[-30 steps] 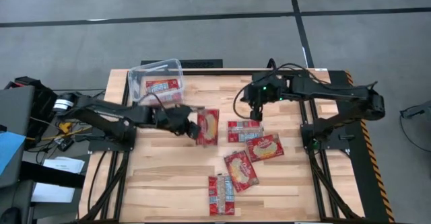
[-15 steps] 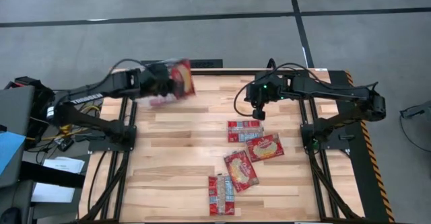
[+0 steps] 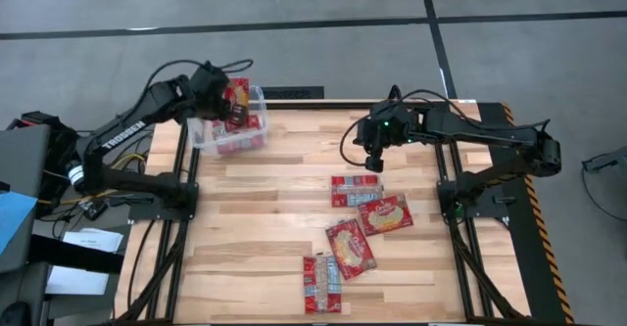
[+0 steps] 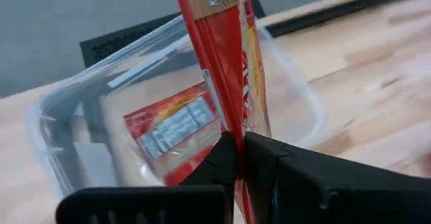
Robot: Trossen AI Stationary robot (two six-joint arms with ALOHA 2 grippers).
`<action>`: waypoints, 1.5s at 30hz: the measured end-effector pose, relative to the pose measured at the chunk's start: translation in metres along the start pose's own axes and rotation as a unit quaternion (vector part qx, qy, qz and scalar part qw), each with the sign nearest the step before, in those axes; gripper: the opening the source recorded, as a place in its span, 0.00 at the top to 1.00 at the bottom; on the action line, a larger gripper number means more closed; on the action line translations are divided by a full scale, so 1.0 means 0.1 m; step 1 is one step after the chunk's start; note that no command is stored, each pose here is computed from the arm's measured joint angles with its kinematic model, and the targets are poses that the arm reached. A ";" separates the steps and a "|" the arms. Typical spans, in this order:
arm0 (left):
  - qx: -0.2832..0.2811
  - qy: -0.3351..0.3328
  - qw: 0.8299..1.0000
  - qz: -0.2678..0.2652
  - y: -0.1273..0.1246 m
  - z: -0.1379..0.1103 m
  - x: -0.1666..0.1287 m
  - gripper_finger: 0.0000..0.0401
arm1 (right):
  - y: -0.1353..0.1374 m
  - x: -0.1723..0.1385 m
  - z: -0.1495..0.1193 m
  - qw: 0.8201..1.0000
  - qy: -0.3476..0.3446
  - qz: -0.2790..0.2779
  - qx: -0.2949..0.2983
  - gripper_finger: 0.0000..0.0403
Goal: Sort popcorn bags into baskets
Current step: Put the red popcorn bag into the transparent bin
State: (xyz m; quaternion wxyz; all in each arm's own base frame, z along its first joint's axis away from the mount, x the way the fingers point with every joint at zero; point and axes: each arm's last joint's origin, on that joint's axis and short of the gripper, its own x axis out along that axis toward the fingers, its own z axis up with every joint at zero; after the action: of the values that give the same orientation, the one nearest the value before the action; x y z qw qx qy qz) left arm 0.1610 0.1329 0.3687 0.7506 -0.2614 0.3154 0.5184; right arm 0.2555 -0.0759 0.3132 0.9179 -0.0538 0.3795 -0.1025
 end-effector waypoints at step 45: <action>0.539 0.285 0.785 -0.110 0.15 -0.02 1.35 1.00 | -0.46 -0.02 -0.10 0.995 -0.003 -0.068 0.069 0.90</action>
State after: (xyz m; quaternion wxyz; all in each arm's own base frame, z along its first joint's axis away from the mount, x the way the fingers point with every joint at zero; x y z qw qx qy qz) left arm 0.1815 0.2194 0.2664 0.6973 0.0170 0.7121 0.0803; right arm 0.2404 -0.1207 0.3159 0.9116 -0.0161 0.3641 -0.1901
